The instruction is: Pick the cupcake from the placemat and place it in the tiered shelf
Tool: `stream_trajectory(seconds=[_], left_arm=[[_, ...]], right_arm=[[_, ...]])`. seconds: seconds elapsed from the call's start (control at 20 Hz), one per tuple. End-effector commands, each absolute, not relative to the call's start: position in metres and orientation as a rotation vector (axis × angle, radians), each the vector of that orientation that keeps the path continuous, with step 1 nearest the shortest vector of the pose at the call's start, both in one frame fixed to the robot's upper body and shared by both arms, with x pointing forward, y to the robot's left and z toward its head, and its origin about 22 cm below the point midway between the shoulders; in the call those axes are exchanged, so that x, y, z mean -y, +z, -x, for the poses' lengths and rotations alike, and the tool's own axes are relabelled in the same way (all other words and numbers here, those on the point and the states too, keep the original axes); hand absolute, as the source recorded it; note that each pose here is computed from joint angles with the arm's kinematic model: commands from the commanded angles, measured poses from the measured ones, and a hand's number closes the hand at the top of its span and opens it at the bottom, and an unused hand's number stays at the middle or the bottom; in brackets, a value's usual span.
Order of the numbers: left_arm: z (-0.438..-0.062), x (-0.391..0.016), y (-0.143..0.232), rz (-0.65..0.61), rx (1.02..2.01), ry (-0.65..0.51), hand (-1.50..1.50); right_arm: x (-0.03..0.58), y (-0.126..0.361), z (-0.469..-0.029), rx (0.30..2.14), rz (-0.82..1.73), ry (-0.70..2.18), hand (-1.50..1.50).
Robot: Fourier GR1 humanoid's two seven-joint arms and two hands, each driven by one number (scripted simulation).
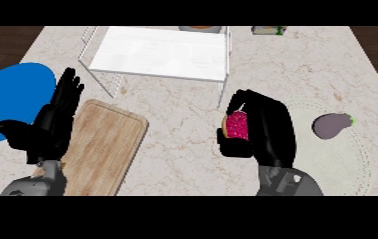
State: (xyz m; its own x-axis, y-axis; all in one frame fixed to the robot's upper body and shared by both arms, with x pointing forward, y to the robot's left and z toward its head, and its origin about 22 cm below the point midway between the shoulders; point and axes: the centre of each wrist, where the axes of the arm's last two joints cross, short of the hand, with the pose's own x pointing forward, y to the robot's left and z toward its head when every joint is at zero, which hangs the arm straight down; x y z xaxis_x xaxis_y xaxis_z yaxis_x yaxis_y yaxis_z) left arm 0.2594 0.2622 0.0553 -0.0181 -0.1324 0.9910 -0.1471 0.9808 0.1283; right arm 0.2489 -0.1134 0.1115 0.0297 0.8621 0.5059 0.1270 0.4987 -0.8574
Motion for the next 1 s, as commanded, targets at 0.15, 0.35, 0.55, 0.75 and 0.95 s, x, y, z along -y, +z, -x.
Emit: stream_trajectory(seconds=[0.15,0.35,0.55,0.75,0.95], left_arm=[[-0.262,-0.259,0.054,-0.218,1.593,0.001,0.00],[-0.267,-0.249,0.053,-0.199,1.610,-0.019,0.00],[-0.270,-0.255,0.063,-0.185,1.621,-0.019,0.00],[-0.276,-0.254,0.065,-0.211,1.620,-0.018,0.00],[-0.264,-0.258,0.058,-0.184,1.623,-0.021,0.00]], right_arm=[[0.057,0.164,-0.232,1.414,1.040,0.456,1.50],[0.030,0.186,-0.236,1.412,1.080,0.371,1.50],[0.016,0.200,-0.259,1.392,1.111,0.300,1.50],[0.005,0.210,-0.275,1.398,1.123,0.285,1.50],[0.003,0.207,-0.297,1.392,1.124,0.227,1.50]])
